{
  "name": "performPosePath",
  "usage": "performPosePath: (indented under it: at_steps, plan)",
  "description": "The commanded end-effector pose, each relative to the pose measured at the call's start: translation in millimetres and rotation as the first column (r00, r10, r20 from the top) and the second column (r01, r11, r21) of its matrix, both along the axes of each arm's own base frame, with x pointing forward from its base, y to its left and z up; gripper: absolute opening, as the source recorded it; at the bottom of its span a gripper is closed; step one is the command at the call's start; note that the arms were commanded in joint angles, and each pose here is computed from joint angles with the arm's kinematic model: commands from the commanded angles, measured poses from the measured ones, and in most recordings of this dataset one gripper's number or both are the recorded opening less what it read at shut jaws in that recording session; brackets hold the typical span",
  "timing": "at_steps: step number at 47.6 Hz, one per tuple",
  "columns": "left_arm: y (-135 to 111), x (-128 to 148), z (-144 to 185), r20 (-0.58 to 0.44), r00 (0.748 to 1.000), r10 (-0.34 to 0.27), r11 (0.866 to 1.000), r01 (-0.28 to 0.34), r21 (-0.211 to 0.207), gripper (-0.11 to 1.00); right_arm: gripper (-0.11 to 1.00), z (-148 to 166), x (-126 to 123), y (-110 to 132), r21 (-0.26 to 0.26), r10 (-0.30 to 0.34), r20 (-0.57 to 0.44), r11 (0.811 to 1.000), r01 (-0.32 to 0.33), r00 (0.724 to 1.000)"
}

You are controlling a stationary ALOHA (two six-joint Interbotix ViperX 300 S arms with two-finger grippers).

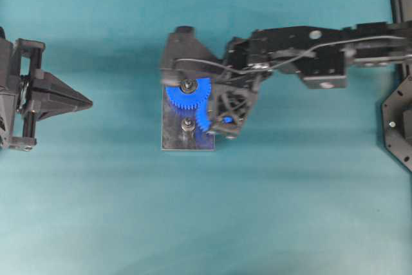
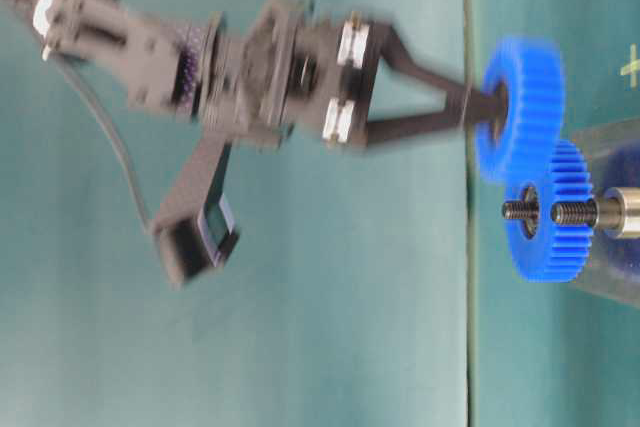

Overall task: Fit the small gear onto the shaft.
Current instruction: 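Lift the small gear and carry it over the empty shaft, then lower the small gear onto the shaft beside the large gear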

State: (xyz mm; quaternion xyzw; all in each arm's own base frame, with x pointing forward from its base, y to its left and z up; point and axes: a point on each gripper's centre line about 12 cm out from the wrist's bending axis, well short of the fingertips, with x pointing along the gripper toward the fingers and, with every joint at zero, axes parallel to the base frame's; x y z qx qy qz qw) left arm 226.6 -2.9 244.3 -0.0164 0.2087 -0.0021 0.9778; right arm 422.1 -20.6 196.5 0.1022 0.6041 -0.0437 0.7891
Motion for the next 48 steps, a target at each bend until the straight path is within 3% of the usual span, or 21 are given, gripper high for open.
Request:
performPosePath:
  at_steps: [1, 17, 48]
  plan:
    - [0.7, 4.3, 12.5, 0.038, 0.999, 0.003, 1.0, -0.003, 0.001, 0.0, 0.34, 14.7, 11.6, 4.0, -0.003, 0.013, 0.049, 1.0, -0.013, 0.999]
    - [0.3, 4.5, 13.2, 0.04, 0.999, 0.002, 1.0, -0.002, 0.0, 0.0, 0.34, 6.2, 35.4, 6.8, -0.004, 0.025, 0.054, 1.0, -0.025, 0.998]
    - [0.7, 3.8, 11.2, 0.034, 0.999, 0.003, 1.0, -0.003, 0.0, 0.0, 0.34, -4.9, 41.4, 6.6, -0.002, 0.024, 0.032, 1.0, -0.024, 0.999]
